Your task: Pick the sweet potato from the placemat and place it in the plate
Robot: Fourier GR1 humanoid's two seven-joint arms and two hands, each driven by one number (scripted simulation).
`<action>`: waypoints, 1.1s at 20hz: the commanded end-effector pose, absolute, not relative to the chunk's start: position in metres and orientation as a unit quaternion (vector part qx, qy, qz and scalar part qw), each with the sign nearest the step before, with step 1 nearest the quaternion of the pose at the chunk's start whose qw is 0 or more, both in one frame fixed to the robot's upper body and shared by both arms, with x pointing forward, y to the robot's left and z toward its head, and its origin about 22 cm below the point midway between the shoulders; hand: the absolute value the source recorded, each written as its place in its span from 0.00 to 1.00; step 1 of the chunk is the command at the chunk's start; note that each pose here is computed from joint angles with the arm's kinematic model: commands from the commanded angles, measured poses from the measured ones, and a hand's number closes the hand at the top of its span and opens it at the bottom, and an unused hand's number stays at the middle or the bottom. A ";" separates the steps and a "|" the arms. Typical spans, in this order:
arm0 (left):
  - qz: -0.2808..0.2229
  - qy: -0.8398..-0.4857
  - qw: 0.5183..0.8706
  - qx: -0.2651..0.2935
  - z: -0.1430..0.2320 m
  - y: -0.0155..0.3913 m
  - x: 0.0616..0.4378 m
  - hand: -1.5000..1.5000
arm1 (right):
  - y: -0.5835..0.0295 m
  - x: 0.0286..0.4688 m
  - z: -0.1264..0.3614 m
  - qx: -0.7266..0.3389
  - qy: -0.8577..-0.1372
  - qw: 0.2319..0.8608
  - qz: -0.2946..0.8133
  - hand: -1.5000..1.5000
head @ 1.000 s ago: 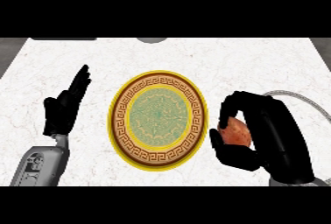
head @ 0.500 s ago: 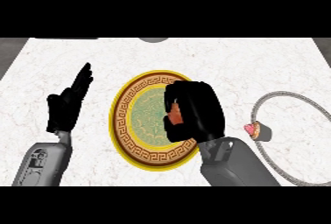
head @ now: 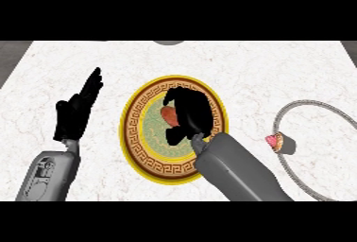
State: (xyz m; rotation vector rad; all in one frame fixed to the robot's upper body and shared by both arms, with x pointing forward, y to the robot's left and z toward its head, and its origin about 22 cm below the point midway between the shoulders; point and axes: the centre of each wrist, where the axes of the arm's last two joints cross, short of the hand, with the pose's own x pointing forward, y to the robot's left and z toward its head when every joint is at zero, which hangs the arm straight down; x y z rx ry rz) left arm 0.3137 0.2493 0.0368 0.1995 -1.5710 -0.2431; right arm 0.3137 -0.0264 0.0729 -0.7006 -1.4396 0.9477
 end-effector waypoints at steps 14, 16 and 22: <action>-0.100 -0.702 0.698 0.097 0.039 0.262 0.302 0.50 | -0.024 0.316 0.070 -0.178 -0.718 0.655 0.154 0.00; -0.098 -0.701 0.699 0.104 0.037 0.260 0.298 0.50 | -0.050 0.330 0.082 -0.172 -0.731 0.650 0.118 0.00; -0.093 -0.695 0.705 0.106 0.040 0.269 0.299 0.50 | -0.124 0.301 0.085 -0.190 -0.724 0.661 0.055 0.00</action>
